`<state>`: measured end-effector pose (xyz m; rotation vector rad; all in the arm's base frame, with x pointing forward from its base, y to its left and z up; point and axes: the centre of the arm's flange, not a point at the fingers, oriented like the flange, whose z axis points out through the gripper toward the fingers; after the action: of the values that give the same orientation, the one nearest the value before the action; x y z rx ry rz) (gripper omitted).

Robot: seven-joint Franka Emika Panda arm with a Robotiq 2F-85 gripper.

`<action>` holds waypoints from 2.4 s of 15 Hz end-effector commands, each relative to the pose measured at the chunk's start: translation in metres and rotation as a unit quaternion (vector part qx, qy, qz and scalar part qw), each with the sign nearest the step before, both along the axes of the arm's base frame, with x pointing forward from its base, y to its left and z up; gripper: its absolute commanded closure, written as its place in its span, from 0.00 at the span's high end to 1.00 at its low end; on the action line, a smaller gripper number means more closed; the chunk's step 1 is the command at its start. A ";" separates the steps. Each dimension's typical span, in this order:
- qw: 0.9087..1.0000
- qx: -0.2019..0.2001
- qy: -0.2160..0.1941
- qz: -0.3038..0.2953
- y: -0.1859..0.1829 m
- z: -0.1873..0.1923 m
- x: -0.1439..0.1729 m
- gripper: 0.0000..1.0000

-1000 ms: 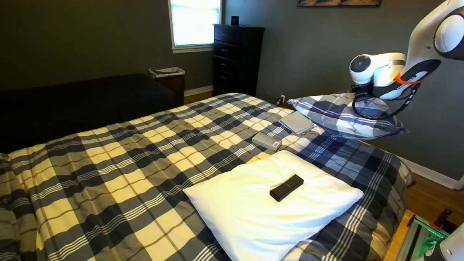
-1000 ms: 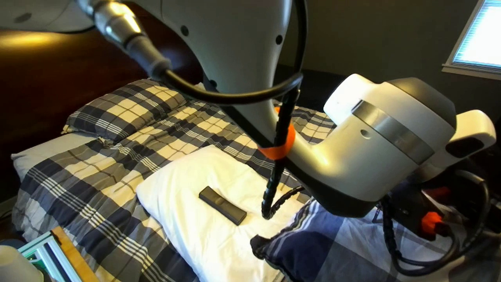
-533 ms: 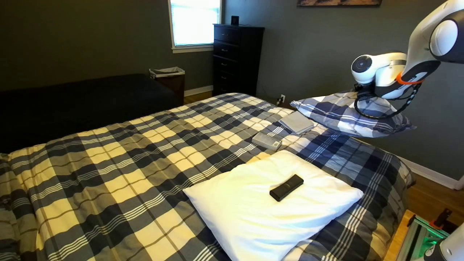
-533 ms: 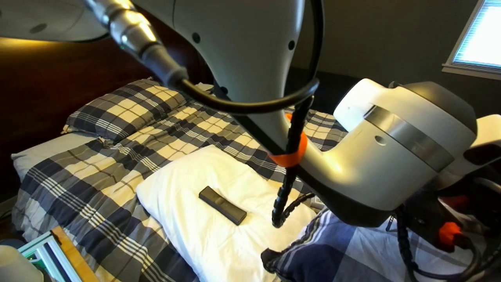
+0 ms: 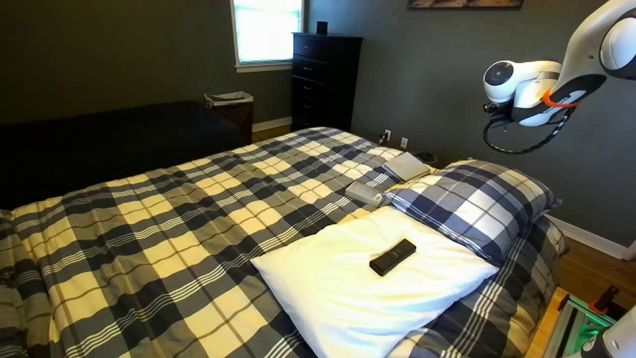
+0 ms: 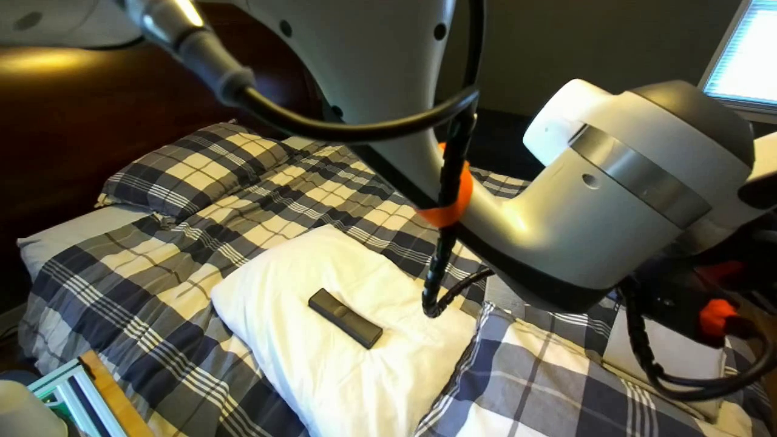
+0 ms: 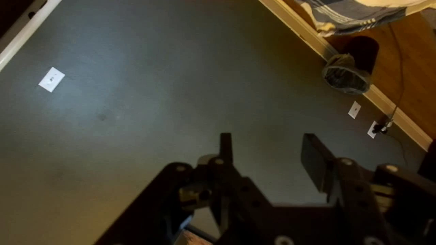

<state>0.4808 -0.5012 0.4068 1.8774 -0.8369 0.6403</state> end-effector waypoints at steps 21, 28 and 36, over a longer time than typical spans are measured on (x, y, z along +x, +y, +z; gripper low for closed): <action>0.940 0.318 0.057 -0.110 0.130 0.040 -0.034 1.00; 0.895 0.438 0.035 -0.077 0.223 0.002 -0.045 1.00; 0.882 0.461 0.070 -0.071 0.265 -0.018 -0.034 1.00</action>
<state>0.4468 -0.2365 0.3885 2.6196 -1.3068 -0.0405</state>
